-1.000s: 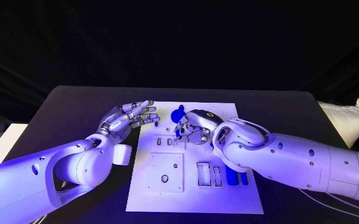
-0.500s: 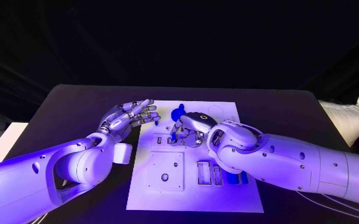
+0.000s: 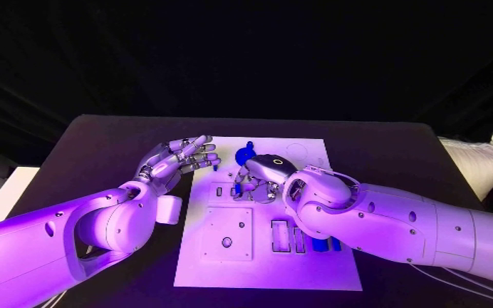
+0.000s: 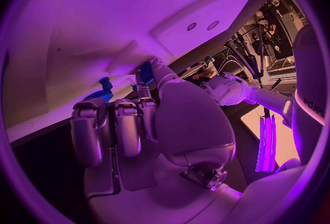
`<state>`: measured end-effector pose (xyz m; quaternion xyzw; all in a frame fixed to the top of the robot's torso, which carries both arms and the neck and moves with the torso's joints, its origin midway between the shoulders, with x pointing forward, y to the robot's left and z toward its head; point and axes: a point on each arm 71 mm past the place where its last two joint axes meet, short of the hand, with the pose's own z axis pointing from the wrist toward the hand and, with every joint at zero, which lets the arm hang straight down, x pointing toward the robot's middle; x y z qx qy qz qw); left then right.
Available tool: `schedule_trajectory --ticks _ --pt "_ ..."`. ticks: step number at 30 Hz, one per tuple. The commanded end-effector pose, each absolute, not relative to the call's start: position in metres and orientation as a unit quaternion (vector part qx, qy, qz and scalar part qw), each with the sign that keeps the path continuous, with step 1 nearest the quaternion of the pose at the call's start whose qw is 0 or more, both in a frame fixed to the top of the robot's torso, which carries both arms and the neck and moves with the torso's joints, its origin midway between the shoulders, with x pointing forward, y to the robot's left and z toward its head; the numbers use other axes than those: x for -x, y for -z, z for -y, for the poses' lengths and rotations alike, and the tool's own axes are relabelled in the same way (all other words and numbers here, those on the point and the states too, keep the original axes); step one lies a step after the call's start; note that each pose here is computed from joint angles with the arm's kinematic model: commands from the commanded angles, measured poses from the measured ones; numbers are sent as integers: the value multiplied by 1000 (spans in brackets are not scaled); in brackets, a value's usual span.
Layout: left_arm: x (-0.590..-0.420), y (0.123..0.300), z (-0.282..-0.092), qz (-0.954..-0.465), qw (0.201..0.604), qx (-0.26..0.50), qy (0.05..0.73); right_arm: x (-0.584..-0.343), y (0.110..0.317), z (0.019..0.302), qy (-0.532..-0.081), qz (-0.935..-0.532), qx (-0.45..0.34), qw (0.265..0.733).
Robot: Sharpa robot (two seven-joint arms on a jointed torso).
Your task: Assemble the parts on the task board
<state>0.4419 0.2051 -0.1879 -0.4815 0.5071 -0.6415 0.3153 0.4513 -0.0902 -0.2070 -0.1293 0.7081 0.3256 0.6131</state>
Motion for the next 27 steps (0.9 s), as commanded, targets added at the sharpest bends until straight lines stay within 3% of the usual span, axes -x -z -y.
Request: schedule_trajectory --ticks 1,27 --pt "-441 187 -203 -506 307 478 648 -451 212 93 -302 -713 146 615" --pt "-441 187 -203 -507 306 478 649 -449 213 93 -291 -719 150 613"
